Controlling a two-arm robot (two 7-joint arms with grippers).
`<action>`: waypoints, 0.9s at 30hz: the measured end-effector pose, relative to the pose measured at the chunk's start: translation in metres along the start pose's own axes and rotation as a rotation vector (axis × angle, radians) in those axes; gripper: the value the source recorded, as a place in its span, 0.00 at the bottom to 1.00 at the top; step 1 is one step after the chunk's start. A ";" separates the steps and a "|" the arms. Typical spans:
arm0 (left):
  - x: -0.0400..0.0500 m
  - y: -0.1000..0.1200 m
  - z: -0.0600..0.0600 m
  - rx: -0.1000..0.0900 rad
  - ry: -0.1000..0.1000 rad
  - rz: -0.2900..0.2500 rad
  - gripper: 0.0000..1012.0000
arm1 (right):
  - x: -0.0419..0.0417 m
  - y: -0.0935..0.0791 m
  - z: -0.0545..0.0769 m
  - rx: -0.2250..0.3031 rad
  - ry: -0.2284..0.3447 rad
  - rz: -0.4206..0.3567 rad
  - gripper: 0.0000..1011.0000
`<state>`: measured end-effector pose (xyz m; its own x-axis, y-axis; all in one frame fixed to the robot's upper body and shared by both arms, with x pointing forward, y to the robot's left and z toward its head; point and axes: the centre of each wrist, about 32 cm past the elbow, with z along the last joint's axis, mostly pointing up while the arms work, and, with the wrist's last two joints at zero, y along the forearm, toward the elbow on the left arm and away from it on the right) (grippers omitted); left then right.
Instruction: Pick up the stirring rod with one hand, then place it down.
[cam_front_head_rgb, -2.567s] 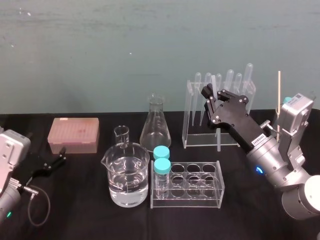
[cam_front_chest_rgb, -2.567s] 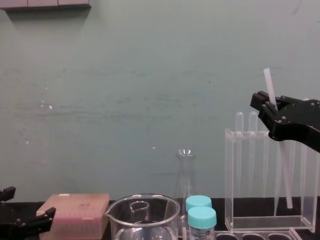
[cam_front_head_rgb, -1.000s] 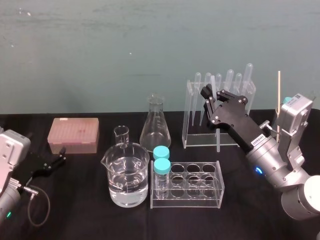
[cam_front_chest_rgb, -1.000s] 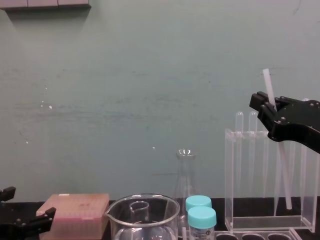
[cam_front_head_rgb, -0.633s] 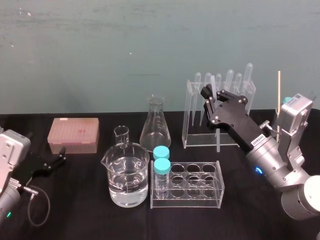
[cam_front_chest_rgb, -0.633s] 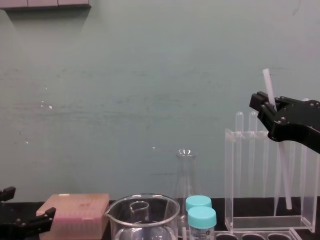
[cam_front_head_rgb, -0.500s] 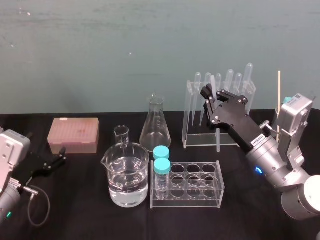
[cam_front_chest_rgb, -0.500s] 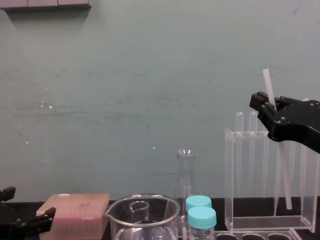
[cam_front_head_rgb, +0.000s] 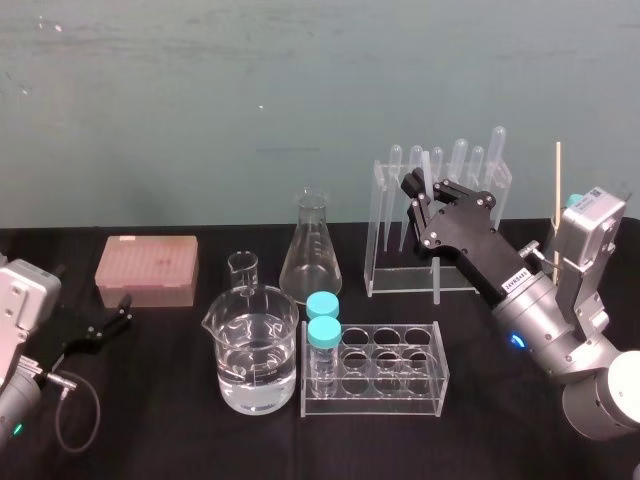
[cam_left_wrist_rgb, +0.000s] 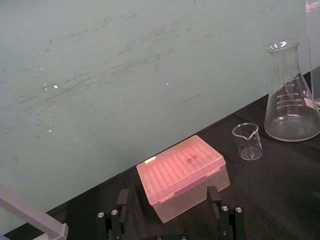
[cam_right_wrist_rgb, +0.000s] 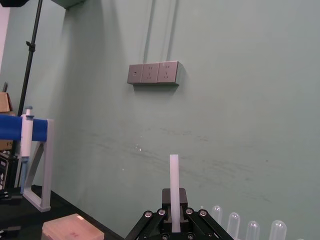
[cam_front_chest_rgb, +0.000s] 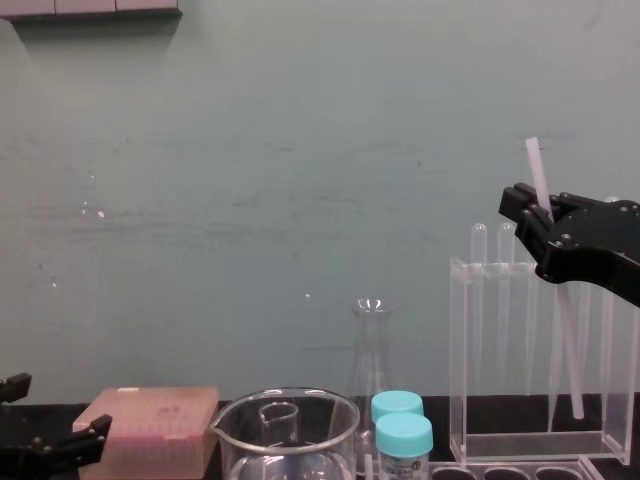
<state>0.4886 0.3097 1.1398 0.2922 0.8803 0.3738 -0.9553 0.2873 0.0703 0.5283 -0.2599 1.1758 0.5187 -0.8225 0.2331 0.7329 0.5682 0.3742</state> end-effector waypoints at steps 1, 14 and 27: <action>0.0000 0.000 0.000 0.000 0.000 0.000 0.99 | 0.0000 0.000 0.000 0.000 0.000 0.000 0.06; 0.0000 0.000 0.000 0.000 0.000 0.000 0.99 | 0.0000 0.000 0.000 0.000 0.000 0.000 0.06; 0.0000 0.000 0.000 0.000 0.000 0.000 0.99 | 0.0000 0.000 0.000 0.000 0.000 0.000 0.06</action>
<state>0.4886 0.3097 1.1398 0.2923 0.8803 0.3738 -0.9552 0.2874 0.0703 0.5282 -0.2599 1.1758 0.5187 -0.8226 0.2331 0.7329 0.5682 0.3743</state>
